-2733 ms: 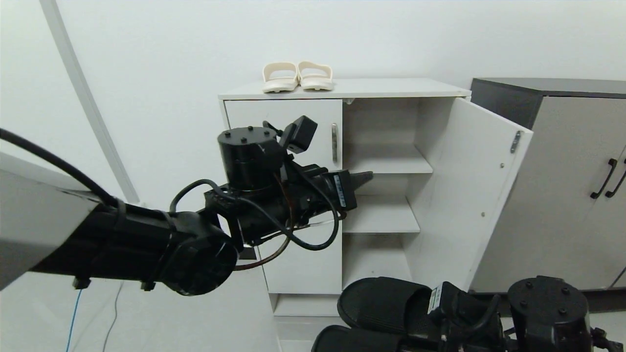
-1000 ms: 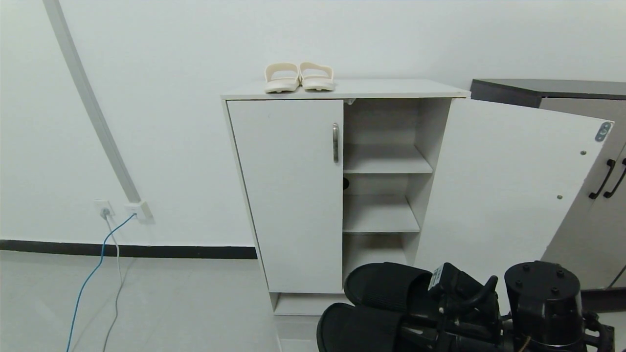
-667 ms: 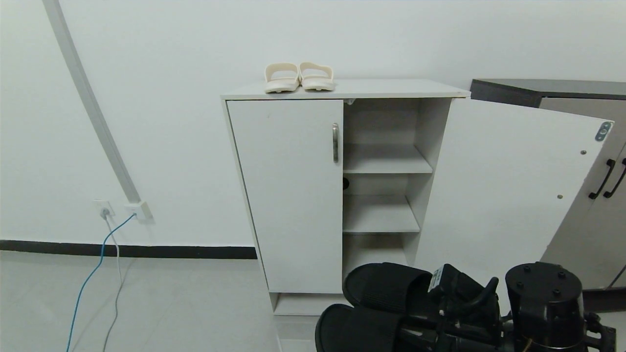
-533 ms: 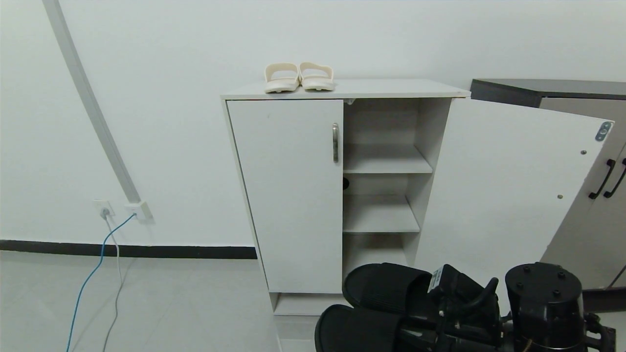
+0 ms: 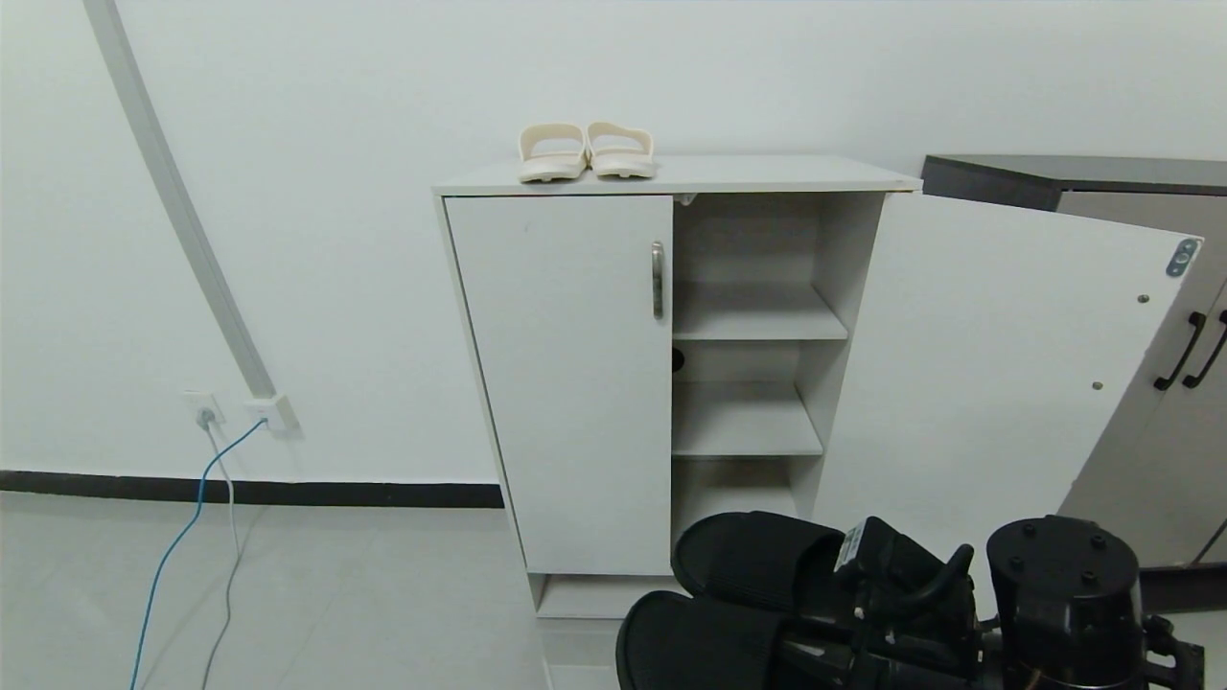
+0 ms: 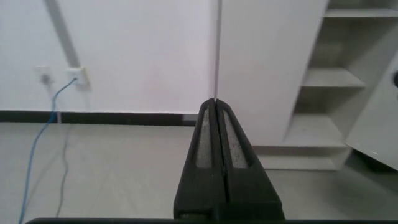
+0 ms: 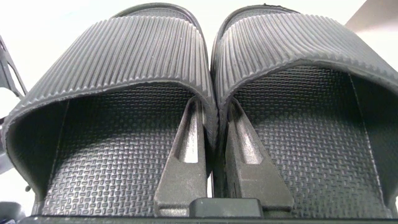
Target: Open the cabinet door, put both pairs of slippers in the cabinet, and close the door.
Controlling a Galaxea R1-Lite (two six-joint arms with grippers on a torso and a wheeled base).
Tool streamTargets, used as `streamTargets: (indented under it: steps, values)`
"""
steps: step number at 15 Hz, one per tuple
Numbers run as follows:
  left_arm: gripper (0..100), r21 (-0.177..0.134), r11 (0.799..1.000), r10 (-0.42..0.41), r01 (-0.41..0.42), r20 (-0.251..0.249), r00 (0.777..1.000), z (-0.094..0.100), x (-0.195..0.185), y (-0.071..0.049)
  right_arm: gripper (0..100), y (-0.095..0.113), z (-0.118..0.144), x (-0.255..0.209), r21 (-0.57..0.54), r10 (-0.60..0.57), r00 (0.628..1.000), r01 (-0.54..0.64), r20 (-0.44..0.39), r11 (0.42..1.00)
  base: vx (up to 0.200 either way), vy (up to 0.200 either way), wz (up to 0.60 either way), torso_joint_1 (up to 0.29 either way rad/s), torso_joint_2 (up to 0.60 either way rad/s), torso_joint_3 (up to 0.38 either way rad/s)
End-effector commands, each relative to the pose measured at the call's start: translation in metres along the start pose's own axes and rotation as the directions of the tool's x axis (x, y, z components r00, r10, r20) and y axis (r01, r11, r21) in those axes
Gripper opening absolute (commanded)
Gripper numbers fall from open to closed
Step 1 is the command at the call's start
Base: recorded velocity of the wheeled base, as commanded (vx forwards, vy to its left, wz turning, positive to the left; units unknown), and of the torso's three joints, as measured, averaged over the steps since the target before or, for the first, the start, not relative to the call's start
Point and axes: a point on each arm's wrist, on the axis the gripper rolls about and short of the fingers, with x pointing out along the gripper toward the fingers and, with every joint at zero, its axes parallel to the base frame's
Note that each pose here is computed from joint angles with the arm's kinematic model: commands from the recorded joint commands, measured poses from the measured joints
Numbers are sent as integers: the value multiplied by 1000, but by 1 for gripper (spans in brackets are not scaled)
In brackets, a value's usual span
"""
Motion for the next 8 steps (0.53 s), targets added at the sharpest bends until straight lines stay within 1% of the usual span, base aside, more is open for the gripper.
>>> streamTargets:
  steps: [1,2,3,5,6,7,8]
  values:
    - [0,-1,1000,7,-7,-1,1000,0,0,0,0,0,-1,1,1,2,1000,-2,-3,1000,0,0,0,0,0,0]
    - [0,-1,1000,13,-13,-1,1000,0,0,0,0,0,0,1,1,1,1000,-1,-1,1000,0,0,0,0,0,0]
    - [0,-7,999,44,-44,-1,999,0,0,1,0,0,0,1,2,1,1000,-1,-1,1000,0,0,0,0,0,0]
    - [0,-4,999,41,-41,-1,999,0,0,1,0,0,-1,1,3,-1,1000,1,-3,1000,0,0,0,0,0,0]
    - [0,-6,1000,-4,4,-2,1000,0,0,0,0,0,-1,3,5,-1,1000,2,-9,1000,0,0,0,0,0,0]
    - [0,5,999,-45,45,-3,999,0,0,-1,0,-1,-2,5,6,-10,1000,10,-15,1000,0,0,0,0,0,0]
    - [0,38,991,-131,131,-4,991,0,0,-3,0,-3,-5,9,11,-68,997,68,-37,998,0,0,0,0,0,0]
